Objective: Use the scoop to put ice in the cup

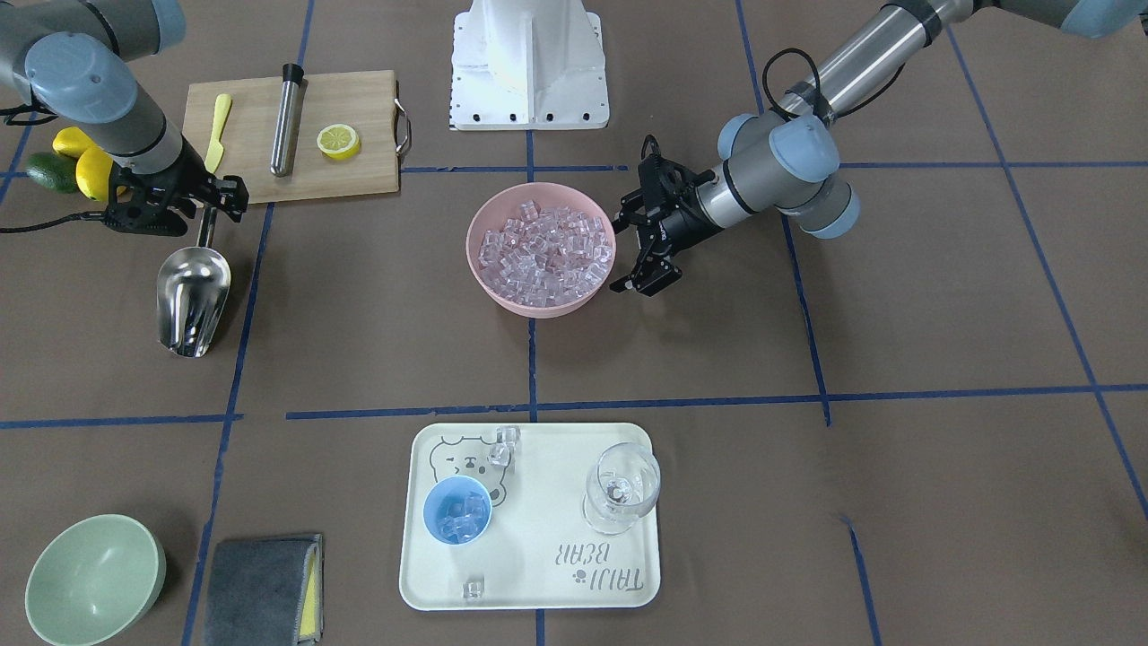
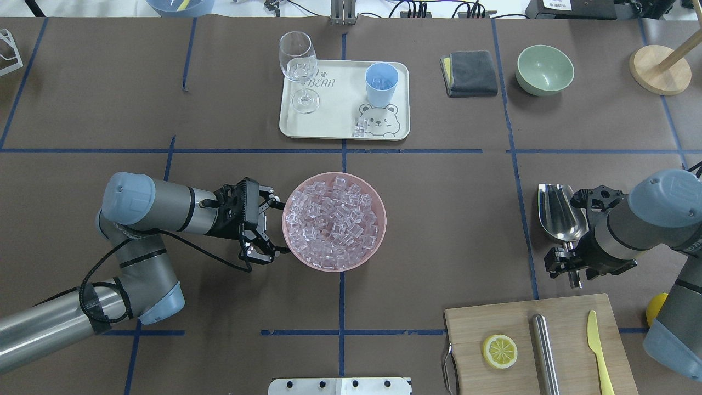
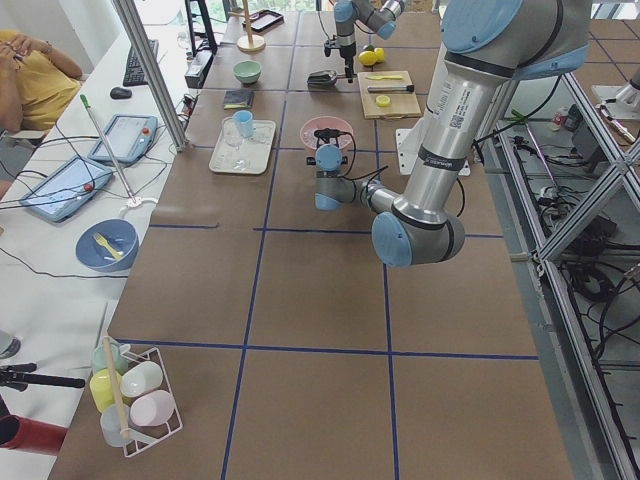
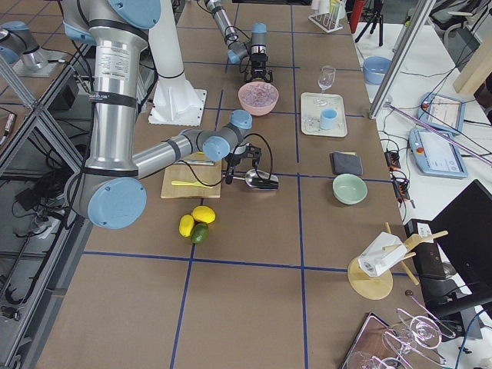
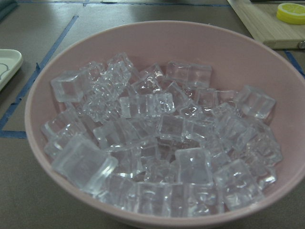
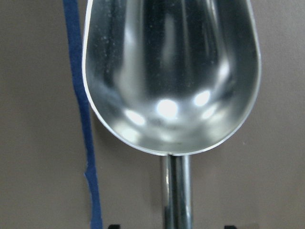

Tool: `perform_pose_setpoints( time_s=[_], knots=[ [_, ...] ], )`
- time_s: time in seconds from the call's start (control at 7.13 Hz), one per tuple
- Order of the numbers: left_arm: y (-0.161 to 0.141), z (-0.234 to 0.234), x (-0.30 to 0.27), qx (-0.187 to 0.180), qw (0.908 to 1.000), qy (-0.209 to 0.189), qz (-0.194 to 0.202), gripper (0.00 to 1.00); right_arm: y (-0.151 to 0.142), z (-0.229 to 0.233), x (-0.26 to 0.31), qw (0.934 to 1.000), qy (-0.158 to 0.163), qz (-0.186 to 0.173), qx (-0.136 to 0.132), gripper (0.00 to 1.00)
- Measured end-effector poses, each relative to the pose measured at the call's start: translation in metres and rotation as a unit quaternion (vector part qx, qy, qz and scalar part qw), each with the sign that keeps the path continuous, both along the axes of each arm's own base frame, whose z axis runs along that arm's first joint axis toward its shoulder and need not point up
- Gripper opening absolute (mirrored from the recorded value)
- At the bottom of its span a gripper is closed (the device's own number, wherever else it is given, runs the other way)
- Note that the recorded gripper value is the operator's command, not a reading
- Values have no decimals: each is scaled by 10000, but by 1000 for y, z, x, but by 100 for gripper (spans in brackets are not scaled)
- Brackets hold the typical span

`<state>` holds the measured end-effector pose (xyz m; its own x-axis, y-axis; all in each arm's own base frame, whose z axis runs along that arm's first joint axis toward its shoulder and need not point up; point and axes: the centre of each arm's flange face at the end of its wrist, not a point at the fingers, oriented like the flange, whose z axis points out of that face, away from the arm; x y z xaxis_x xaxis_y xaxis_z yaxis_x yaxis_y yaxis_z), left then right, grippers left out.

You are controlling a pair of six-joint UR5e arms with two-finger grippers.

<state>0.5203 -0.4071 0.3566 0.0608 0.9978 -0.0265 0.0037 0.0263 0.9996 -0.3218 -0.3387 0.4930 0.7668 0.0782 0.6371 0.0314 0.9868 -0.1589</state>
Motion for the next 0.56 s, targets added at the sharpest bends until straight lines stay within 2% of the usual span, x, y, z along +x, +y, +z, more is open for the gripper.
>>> perform_pose_setpoints(
  time_s=[0.42,0.56],
  knots=[
    [-1,-1,-1,-2,10000,13,-8,100,-24,-9,17,9996,-70,176,217,100],
    [-2,-1,-2,-1,10000,19,-15,100,-43,-9,39,9987,-106,166,461,100]
  ],
)
